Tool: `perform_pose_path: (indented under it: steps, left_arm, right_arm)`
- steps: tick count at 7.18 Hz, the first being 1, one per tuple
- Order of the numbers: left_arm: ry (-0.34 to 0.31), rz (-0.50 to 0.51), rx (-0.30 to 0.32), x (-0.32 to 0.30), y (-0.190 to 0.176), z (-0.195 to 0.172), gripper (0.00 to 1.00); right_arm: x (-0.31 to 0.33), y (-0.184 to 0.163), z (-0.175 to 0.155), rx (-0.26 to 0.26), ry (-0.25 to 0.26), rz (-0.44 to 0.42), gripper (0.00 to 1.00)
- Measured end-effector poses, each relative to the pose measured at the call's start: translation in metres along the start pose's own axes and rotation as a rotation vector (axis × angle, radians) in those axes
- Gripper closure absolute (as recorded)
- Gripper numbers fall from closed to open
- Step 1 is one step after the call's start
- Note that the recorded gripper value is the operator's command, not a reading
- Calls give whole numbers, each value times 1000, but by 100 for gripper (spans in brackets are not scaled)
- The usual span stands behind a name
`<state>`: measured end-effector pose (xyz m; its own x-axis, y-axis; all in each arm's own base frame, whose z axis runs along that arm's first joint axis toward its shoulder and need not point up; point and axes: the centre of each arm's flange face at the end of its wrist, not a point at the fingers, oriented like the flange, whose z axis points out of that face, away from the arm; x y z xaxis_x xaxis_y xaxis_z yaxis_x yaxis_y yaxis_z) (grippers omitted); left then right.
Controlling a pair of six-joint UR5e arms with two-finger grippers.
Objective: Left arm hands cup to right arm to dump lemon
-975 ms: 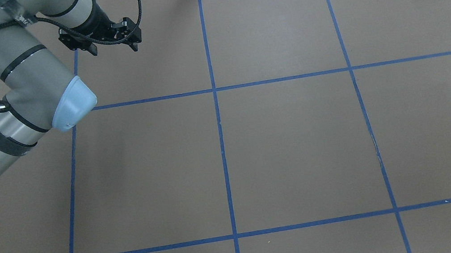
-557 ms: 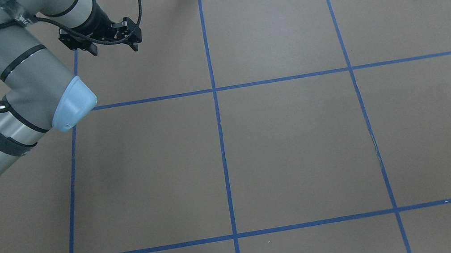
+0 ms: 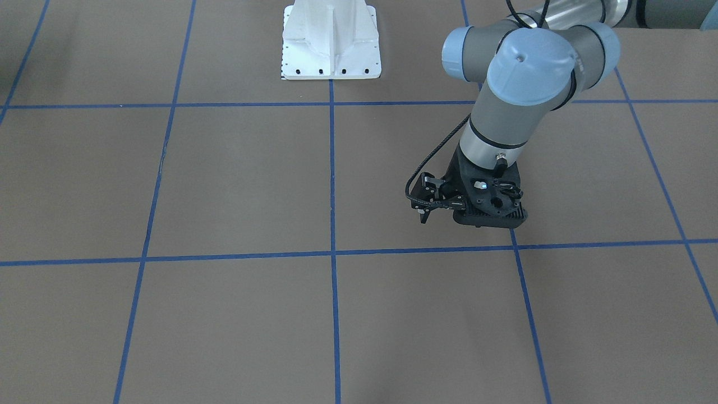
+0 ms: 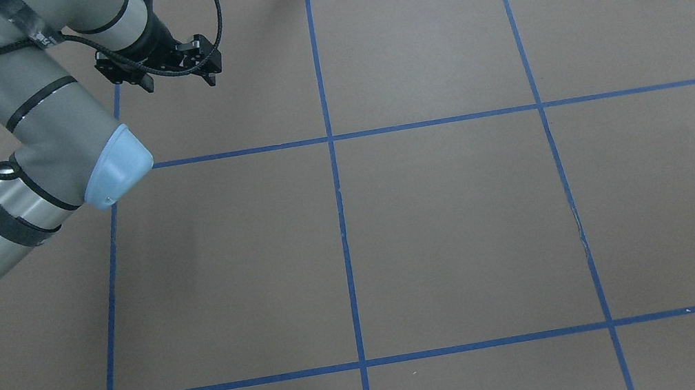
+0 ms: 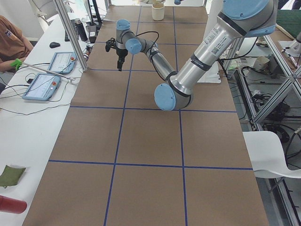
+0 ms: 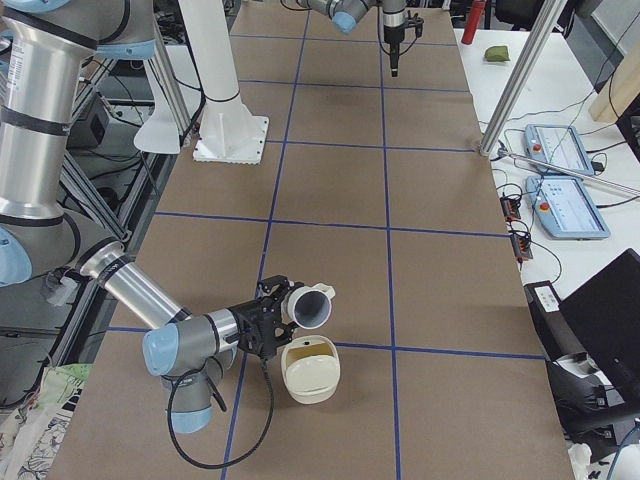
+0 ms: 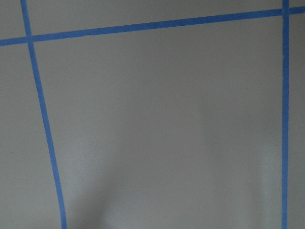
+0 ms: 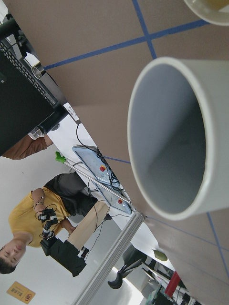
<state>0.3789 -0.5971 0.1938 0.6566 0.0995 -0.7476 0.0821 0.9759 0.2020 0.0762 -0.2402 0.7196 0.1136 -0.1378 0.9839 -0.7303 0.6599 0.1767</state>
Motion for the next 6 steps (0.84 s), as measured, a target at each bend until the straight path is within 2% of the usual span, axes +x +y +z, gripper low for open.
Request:
perform_pose_path:
  steps: [2, 3, 5, 6]
  left_arm:
    - [-2, -1, -3, -2, 1, 3, 0]
    - [-3, -2, -5, -3, 1, 4, 0]
    - [-3, -4, -11, -5, 2, 7, 0]
    - [-2, -5, -16, -7, 3, 8, 0]
  right_arm:
    - [-12, -19, 17, -17, 49, -184, 80]
    - [-27, -33, 28, -21, 61, -241, 80]
    - [-72, -66, 54, -30, 78, -283, 80]
    - [-99, -87, 72, -43, 104, -325, 80]
